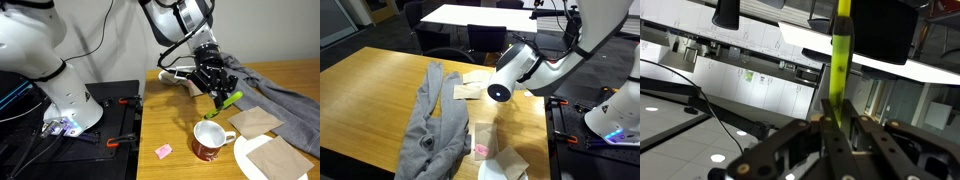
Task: Put the yellow pen inside the maroon mug
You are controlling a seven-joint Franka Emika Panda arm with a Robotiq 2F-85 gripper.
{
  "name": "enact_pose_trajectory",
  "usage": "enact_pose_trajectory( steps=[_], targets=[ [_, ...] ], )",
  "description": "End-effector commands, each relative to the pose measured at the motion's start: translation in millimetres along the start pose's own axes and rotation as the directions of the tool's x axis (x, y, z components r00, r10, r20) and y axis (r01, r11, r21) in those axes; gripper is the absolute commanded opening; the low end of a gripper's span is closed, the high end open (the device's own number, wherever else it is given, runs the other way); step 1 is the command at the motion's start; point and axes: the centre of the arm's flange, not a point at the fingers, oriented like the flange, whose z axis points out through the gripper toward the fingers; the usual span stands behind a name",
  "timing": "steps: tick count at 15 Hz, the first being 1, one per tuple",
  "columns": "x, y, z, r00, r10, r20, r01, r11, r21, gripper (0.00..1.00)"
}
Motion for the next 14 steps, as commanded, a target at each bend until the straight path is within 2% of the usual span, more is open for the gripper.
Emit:
enact_pose_trajectory(
  steps=[1, 10, 14],
  targets=[
    [-13, -11, 9, 0.999, 0.035, -0.005, -0.035, 0.999, 0.024, 0.04],
    [-44, -21, 25, 0.998, 0.054, -0.020, -0.052, 0.993, 0.103, 0.04],
    [-56, -24, 31, 0.999, 0.047, -0.015, -0.045, 0.994, 0.102, 0.04]
  ],
)
